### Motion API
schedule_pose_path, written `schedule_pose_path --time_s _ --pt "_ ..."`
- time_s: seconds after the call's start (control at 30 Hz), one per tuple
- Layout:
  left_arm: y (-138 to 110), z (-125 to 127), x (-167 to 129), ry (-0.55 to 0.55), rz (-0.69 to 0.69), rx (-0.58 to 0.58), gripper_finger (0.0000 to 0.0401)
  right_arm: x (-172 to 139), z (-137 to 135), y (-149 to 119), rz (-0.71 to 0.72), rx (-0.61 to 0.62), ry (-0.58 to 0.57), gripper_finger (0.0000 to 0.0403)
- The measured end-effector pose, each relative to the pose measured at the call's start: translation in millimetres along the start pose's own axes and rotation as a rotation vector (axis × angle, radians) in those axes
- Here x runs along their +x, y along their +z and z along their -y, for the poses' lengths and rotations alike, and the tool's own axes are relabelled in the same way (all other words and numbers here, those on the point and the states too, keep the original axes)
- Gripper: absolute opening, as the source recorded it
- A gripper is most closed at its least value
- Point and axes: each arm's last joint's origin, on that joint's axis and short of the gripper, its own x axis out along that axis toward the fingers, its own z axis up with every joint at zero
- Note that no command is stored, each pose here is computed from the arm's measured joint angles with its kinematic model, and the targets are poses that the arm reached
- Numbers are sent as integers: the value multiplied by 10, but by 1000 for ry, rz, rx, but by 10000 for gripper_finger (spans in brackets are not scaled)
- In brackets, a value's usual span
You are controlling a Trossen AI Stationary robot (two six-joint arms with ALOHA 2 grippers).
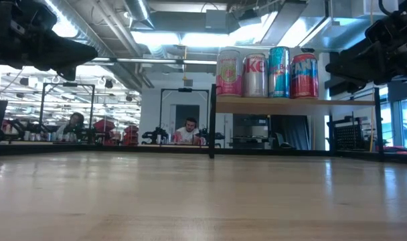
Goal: Place canned beverage on shelf
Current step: Return to Home Position
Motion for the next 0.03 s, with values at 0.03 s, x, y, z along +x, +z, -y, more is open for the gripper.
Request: schedule_pose_path --time_s 0.03 --pt "0 0 0 0 0 0 48 0 0 0 0 0 0 1"
